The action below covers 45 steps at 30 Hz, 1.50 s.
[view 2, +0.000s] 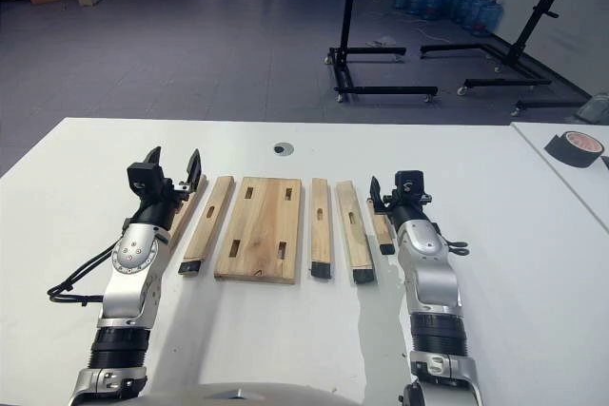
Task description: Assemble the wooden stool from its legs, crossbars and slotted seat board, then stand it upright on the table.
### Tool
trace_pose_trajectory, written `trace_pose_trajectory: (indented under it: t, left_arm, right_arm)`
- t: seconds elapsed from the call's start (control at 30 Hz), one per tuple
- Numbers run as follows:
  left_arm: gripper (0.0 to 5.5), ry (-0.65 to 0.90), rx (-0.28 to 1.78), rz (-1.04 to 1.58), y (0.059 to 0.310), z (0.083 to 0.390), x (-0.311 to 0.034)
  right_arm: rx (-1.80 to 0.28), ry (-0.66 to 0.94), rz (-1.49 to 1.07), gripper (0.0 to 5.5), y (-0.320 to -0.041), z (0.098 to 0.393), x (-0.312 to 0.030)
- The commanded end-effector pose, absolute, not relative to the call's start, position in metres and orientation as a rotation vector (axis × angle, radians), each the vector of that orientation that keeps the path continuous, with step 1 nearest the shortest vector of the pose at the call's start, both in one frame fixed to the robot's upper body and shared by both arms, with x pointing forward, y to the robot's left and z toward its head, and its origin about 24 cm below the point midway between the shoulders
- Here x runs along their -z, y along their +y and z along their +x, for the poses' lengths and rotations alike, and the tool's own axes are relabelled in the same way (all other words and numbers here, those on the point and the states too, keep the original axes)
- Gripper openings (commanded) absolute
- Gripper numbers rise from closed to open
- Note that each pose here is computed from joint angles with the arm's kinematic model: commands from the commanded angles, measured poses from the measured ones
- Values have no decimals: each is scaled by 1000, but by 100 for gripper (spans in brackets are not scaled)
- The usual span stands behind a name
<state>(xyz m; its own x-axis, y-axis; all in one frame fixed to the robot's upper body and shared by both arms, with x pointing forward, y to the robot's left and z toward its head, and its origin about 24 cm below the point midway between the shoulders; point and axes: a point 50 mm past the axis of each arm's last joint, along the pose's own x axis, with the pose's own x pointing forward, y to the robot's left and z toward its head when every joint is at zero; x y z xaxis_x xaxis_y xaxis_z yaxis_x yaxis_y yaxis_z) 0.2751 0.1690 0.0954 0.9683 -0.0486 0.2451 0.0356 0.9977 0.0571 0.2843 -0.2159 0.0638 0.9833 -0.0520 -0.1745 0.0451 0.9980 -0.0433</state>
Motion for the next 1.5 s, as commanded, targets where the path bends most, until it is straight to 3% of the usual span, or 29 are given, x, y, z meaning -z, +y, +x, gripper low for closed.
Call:
trace_pose_trajectory:
  t: [0.03,0.27,0.6,0.73,1.5]
  left_arm:
    - [376,-252,40,61,167,273,-95]
    - [376,-260,24,60,168,271,-94]
    - [376,-213,1,44,172,280,-86]
    - [376,-207,-5,51,176,285,-85]
    - [376,-194,-16,44,175,283,-83]
  right_arm:
    - [44,223,-9,377,-214,278,-60]
    - [40,230,-20,377,-214,277,-60]
    - [11,-95,-35,377,-204,295,-101]
    - [1,-158,-3,377,-194,293,-101]
    - [-29,-109,60,377,-193,287,-95]
